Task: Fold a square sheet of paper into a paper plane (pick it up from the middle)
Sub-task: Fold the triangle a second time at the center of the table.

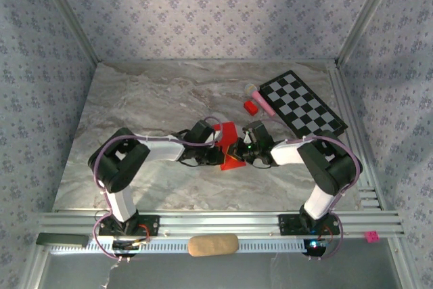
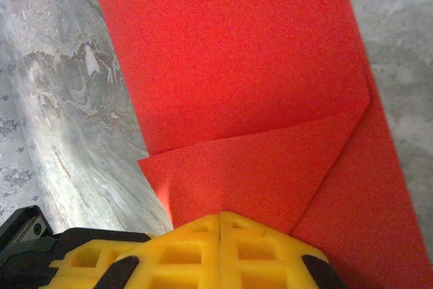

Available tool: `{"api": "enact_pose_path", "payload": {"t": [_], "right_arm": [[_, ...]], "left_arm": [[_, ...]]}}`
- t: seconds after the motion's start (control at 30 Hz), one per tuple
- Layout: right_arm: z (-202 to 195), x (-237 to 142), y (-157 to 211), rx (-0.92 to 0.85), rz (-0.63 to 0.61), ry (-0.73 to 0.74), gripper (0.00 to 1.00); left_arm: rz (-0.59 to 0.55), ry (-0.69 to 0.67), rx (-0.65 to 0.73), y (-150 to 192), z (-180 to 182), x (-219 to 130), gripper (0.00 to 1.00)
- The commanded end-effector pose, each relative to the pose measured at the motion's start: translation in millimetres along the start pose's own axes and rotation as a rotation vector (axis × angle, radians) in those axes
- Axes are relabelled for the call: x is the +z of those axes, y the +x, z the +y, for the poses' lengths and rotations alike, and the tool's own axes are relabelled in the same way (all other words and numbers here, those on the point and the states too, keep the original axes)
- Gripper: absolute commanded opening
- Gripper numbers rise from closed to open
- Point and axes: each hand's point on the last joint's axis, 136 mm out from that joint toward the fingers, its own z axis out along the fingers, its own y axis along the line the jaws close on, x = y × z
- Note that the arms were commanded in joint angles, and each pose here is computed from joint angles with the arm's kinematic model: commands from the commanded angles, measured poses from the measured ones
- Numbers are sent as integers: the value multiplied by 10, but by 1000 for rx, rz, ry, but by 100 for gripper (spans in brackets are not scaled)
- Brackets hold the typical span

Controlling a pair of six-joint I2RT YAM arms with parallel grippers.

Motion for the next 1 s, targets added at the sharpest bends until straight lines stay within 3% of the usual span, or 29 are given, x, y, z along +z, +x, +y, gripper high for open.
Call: {"api": "enact_pose_path", "payload": {"t": [0.0, 0.27, 0.5, 0.7, 0.97], "right_arm": [[-238, -58, 16, 37, -10, 85, 1], [-6, -316, -120, -56, -53, 39, 2], [135, -108, 35, -84, 34, -16, 3], [-138, 21, 21, -34, 44, 65, 2], [-249, -107, -313, 38, -21, 42, 3]], "left_arm": [[54, -106, -58, 196, 320, 49, 0], [98, -141, -52, 457, 537, 20, 0], [91, -147, -8, 364, 471, -11, 0], [90, -156, -7, 372, 497, -24, 0], [102, -188, -7, 416, 581, -18, 0]]}}
